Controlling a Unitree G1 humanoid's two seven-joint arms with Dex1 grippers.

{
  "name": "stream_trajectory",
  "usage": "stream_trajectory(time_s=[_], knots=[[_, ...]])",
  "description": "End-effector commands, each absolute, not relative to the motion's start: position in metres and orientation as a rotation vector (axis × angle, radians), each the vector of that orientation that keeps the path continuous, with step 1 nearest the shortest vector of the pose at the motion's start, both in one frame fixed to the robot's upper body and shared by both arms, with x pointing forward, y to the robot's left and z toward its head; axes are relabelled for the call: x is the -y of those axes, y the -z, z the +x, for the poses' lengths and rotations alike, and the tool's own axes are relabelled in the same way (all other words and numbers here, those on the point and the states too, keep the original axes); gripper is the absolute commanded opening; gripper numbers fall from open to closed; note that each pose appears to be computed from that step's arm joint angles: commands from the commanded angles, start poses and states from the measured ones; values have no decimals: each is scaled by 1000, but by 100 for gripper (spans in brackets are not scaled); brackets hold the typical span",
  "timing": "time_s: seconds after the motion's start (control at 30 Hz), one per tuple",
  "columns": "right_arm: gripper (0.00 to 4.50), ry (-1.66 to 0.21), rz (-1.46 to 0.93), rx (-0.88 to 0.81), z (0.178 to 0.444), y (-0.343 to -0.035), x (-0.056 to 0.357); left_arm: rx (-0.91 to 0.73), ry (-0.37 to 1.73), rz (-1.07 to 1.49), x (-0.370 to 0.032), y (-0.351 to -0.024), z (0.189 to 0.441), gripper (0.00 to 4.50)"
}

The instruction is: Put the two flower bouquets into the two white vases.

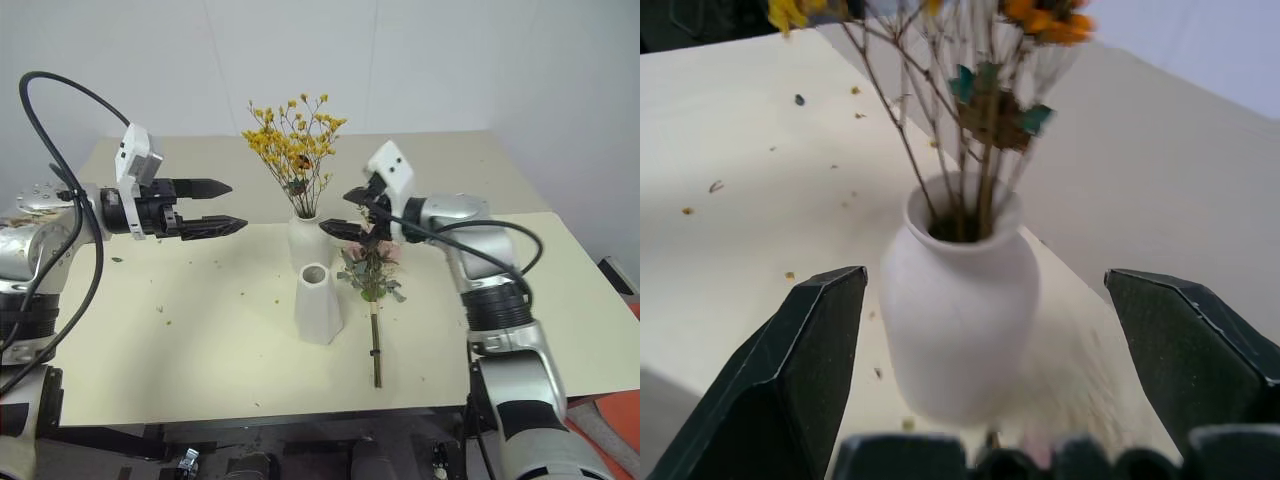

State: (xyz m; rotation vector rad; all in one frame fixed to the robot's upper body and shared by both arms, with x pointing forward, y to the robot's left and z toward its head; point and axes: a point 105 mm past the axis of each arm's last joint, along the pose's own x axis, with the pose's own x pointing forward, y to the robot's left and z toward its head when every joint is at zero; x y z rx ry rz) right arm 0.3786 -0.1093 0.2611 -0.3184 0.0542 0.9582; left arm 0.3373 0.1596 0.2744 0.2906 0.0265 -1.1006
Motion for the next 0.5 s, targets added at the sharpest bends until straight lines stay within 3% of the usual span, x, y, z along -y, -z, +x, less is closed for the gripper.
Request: stream_trajectory(time_s=[0.03,0.23,0.4,0.5], knots=[[446,-886,-269,-111,369,-280,130,99,1159,322,-161,-295,319,450],[446,-699,-296,-429,361,-272,160,189,1313,319,-162,-293,294,450],[446,-636,-224,-783,345,-246,169,204,1352,327,-160,-294,290,450],[446,-626,-229,-904,343,-233,171,212,1374,322,-158,-296,288,450]])
